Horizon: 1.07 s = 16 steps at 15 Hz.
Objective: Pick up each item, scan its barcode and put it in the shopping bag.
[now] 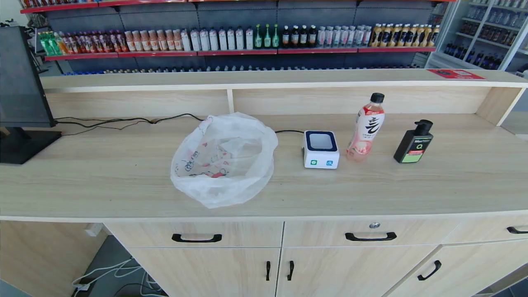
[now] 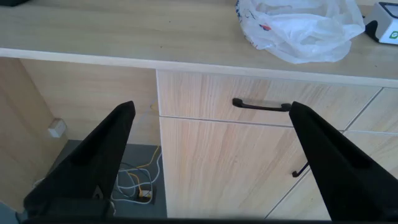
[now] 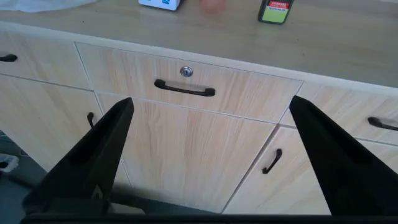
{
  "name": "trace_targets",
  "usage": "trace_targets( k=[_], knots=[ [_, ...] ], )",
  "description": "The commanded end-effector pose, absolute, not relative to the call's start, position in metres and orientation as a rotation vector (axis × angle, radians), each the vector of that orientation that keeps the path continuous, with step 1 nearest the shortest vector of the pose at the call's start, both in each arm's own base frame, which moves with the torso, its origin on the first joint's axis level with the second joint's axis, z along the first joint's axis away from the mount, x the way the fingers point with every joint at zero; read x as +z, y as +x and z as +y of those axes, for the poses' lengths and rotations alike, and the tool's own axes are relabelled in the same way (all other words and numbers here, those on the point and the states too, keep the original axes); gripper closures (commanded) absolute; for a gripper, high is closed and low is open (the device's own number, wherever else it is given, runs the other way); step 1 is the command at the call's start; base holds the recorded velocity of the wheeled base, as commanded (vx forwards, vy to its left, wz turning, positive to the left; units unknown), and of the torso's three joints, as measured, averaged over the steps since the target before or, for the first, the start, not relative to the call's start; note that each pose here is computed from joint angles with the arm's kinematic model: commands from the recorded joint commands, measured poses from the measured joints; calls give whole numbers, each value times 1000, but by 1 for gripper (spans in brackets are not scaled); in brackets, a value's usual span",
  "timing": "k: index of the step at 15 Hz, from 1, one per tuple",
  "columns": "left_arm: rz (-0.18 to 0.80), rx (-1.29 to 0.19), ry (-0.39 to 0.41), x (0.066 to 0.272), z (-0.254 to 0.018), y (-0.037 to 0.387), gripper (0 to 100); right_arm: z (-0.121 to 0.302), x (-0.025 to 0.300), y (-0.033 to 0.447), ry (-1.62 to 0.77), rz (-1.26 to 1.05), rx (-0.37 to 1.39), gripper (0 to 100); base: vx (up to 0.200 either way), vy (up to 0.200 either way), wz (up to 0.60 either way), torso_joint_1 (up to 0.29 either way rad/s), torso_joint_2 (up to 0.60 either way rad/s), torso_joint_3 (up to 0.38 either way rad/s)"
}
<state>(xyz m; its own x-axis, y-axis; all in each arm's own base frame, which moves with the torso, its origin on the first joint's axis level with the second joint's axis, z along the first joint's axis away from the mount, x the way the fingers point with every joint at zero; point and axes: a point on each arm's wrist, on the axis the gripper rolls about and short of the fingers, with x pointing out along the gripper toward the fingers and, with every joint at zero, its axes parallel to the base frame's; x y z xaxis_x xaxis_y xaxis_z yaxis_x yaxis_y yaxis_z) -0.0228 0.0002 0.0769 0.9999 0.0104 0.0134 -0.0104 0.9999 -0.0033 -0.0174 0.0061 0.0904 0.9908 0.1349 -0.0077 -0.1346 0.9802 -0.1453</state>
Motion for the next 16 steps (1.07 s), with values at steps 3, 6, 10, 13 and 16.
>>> trace_targets(
  k=[3,6,10,13,16],
  knots=[
    [-18,11,-5,77,0,-23,0,5,202,-2,-128,-69,156,0,0,0,0,0,0,0],
    [-20,11,-2,78,0,-23,0,-3,325,111,-90,-328,147,0,0,0,0,0,0,0],
    [-20,11,-2,78,0,-23,0,-2,343,220,-55,-390,193,0,0,0,0,0,0,0],
    [-20,11,-2,78,0,-23,0,28,311,292,-48,-299,245,0,0,0,0,0,0,0],
    [-17,11,15,77,0,-23,0,27,276,355,-48,-337,221,0,0,0,0,0,0,0]
  ],
)
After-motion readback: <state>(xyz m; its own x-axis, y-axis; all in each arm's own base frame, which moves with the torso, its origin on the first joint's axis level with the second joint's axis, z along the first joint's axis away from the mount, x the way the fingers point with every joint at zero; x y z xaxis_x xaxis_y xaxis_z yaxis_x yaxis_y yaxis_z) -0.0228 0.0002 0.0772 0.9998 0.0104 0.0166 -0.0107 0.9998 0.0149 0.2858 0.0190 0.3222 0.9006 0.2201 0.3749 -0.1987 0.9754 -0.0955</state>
